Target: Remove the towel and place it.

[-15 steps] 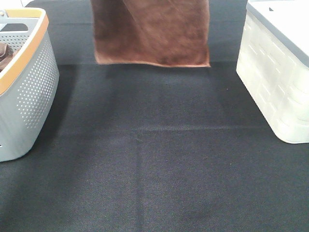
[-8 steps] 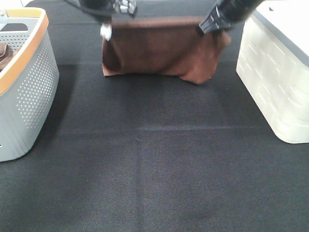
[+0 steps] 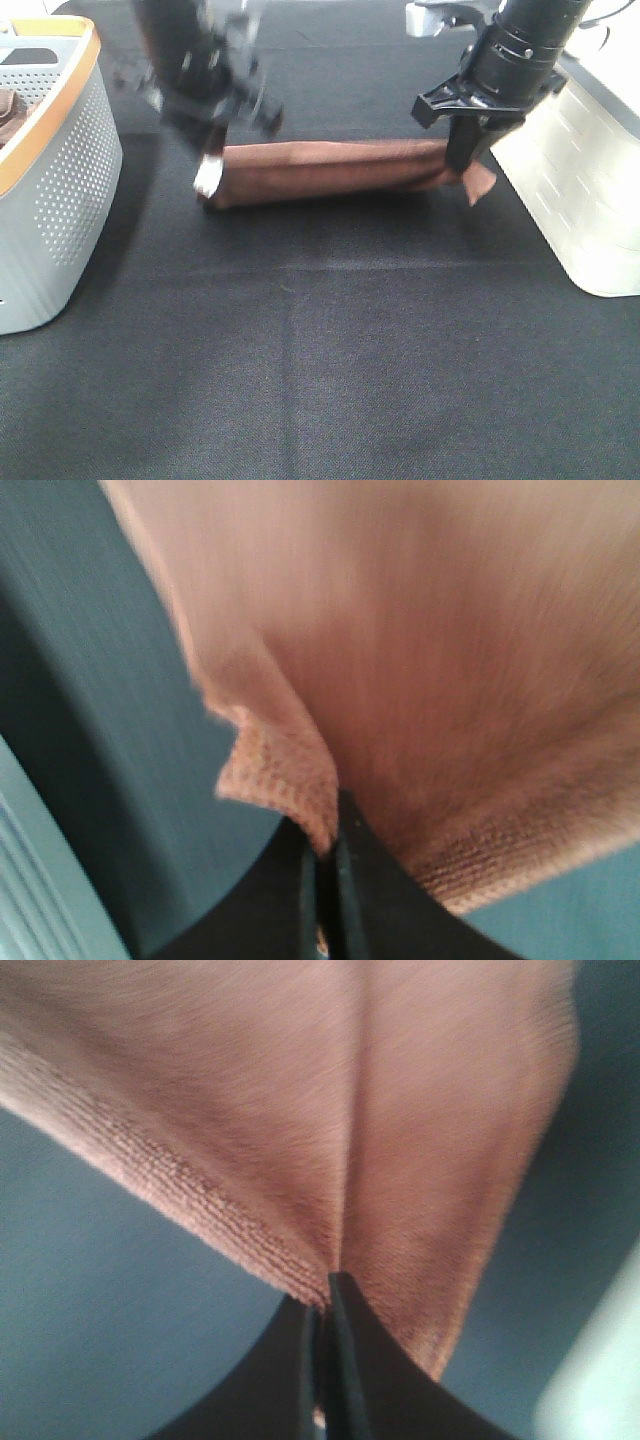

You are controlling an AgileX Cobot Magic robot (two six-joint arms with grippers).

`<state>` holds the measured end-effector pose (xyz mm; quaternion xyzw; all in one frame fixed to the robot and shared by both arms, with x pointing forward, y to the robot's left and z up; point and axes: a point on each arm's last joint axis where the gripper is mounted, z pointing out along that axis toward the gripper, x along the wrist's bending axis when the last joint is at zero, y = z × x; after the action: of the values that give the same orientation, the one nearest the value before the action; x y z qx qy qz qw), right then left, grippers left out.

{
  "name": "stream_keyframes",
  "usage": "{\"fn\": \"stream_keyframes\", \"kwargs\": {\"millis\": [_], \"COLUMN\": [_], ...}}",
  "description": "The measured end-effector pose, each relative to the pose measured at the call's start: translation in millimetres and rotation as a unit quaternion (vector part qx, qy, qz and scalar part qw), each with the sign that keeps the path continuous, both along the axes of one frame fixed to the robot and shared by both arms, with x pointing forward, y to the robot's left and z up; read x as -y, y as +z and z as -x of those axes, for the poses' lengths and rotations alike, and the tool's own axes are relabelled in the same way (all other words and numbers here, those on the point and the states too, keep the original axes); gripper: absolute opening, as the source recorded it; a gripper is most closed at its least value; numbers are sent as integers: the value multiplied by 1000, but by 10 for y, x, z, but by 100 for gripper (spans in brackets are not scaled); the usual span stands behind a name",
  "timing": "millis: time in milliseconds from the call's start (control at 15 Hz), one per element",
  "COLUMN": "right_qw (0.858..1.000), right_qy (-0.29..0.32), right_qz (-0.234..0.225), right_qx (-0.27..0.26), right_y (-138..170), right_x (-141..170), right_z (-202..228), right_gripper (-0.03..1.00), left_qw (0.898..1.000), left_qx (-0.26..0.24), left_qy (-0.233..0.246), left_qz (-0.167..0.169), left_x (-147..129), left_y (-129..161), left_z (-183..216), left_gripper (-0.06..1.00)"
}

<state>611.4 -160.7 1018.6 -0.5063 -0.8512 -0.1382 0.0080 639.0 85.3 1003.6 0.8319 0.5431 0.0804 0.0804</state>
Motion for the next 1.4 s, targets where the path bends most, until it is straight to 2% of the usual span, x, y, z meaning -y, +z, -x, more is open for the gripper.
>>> {"fn": "stream_keyframes", "kwargs": {"millis": [133,267,333,600,667,733,800,867,933,1000,1067,1267,1400], "right_qw": [999,996,996,989,988,987,986,984,981,980,979,980,986], "right_qy": [-1,-4,-4,-13,-9,-10,-17,-23,-29,-29,-30,-30,-33], "right_qz": [-18,-20,-20,-7,19,33,37,37,36,35,34,33,12], "right_qx": [-44,-87,-87,-145,-151,-157,-163,-171,-190,-194,-197,-195,-162], "right_y": [-31,-206,-206,-553,-643,-687,-709,-707,-699,-695,-694,-674,-420], "right_x": [-29,-18,-18,40,114,165,187,185,182,180,179,178,172], "right_z": [84,197,197,415,458,482,498,510,542,552,555,553,589], "right_gripper": [0,0,0,0,0,5,15,32,62,79,88,94,95], "left_qw": [999,996,996,991,990,989,989,988,988,988,988,989,993], "left_qx": [-49,-89,-89,-132,-136,-135,-134,-133,-133,-133,-133,-121,-88], "left_qy": [3,8,8,-5,-13,-18,-25,-43,-50,-52,-53,-55,-56], "left_qz": [-13,-9,-9,-21,-44,-56,-61,-64,-65,-65,-65,-64,-49], "left_x": [-100,-117,-117,-30,-59,-71,-54,1,28,28,27,11,-26], "left_y": [-167,-318,-318,-526,-534,-537,-537,-536,-536,-536,-536,-445,-157], "left_z": [224,361,361,578,596,602,614,650,667,667,667,677,718], "left_gripper": [0,0,0,1,10,26,45,63,71,72,73,73,73]}}
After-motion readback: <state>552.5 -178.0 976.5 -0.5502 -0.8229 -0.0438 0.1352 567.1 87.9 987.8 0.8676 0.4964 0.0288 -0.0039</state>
